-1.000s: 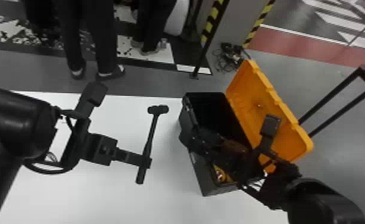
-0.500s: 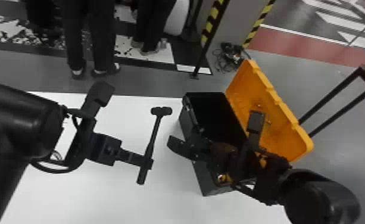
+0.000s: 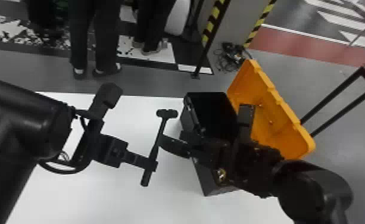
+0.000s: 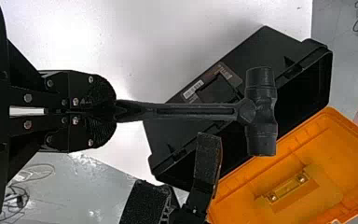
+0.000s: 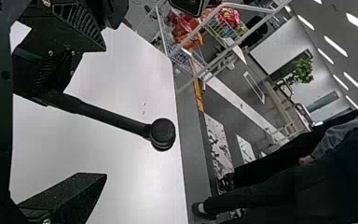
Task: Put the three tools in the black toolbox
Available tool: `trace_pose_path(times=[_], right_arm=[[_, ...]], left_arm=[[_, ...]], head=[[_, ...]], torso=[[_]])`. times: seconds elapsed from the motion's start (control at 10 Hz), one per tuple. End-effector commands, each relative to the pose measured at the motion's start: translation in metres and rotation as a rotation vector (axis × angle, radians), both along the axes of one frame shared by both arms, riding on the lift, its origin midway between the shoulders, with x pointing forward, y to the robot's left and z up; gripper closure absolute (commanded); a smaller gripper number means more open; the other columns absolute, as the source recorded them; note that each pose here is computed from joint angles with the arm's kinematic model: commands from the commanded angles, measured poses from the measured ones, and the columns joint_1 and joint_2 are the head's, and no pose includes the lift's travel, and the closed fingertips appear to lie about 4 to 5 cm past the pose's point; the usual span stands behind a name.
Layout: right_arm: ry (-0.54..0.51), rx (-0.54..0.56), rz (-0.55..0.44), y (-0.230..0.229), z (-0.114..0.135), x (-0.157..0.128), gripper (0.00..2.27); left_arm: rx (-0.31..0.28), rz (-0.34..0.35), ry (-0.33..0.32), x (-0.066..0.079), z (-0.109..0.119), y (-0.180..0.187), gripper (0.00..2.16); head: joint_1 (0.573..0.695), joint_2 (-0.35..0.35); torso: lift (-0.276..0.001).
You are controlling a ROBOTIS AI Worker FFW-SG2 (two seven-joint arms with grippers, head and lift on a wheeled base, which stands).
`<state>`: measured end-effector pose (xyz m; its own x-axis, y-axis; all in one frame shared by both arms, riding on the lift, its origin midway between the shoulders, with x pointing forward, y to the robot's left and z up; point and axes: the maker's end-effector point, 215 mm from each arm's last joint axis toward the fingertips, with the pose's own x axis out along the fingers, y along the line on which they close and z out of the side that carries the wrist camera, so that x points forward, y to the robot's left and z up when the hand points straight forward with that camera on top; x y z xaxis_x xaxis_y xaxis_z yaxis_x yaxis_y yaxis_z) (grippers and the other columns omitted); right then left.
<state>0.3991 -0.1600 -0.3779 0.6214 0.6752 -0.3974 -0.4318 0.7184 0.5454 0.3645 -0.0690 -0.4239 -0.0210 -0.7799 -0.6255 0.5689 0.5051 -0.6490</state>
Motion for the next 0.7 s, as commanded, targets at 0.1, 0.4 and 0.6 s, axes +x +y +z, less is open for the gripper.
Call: trace_pose_path(times=[0.1, 0.4, 0.6], right_arm=[[0.005, -0.013, 0.026, 0.014, -0.004, 0.0, 0.04], [0.01, -0.003, 0.039, 0.023, -0.006, 0.0, 0.05], [0.007, -0.006, 0.036, 0.023, -0.007, 0.002, 0.05]], left_arm=[[0.0, -0.017, 0.008, -0.009, -0.002, -0.008, 1.72], [0.01, -0.034, 0.003, -0.013, -0.004, -0.012, 1.72], [0.003, -0.039, 0.006, -0.016, -0.003, -0.014, 1.72]], head=[[0.695, -0.33], [0.695, -0.323], [0.695, -0.321]], torso=[[-0.055], [-0.055], [-0.055]])
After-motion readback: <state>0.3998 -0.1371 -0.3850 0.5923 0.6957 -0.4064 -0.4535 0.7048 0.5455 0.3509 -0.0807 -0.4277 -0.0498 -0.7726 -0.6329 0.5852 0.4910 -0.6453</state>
